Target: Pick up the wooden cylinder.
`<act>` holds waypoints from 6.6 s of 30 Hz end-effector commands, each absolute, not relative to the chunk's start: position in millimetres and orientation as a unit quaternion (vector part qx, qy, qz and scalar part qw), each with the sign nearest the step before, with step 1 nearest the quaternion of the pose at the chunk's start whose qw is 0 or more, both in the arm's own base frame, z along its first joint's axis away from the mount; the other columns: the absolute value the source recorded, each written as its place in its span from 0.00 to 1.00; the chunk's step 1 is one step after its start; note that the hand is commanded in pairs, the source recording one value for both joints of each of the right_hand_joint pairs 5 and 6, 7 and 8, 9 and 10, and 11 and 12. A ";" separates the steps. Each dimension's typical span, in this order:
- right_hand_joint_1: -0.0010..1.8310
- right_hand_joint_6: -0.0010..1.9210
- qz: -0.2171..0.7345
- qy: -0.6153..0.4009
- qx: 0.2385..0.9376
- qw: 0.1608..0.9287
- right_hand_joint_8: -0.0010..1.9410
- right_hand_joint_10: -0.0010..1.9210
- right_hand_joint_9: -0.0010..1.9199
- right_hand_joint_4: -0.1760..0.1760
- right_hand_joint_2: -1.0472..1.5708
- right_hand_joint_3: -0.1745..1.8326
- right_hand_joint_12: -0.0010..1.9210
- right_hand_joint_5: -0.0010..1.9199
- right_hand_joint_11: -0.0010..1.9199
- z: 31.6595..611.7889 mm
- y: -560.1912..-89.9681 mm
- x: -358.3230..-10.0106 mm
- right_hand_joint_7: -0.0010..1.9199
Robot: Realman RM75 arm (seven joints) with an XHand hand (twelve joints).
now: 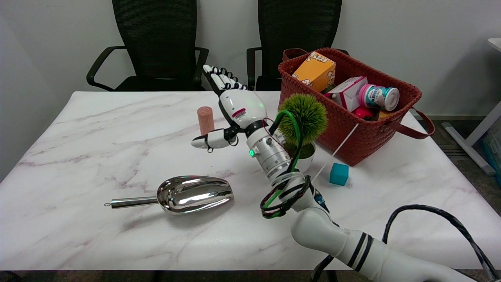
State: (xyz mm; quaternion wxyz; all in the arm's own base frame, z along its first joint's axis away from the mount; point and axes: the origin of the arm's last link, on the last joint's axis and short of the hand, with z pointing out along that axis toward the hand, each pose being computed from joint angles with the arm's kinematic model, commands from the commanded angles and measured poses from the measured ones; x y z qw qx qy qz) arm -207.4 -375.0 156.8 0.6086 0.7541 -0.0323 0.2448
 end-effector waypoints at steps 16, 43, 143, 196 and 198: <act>0.50 0.00 0.338 -0.224 0.680 0.610 0.04 0.10 0.10 0.50 0.66 0.06 0.17 0.00 0.17 160.5 -416.2 -232.1 0.05; 0.43 0.00 0.478 -0.335 0.597 0.550 0.00 0.05 0.05 0.50 0.79 0.00 0.12 0.00 0.12 148.4 -413.5 -236.9 0.00; 0.33 0.00 0.442 -0.424 0.528 0.588 0.00 0.00 0.00 0.50 0.78 0.00 0.02 0.00 0.02 146.3 -483.2 -284.8 0.00; 0.54 0.00 0.431 -0.483 0.492 0.583 0.00 0.00 0.00 0.50 0.68 0.00 0.04 0.00 0.04 150.9 -491.5 -299.7 0.00; 0.54 0.00 0.429 -0.484 0.493 0.582 0.00 0.00 0.00 0.50 0.68 0.00 0.05 0.00 0.05 150.2 -491.2 -300.2 0.00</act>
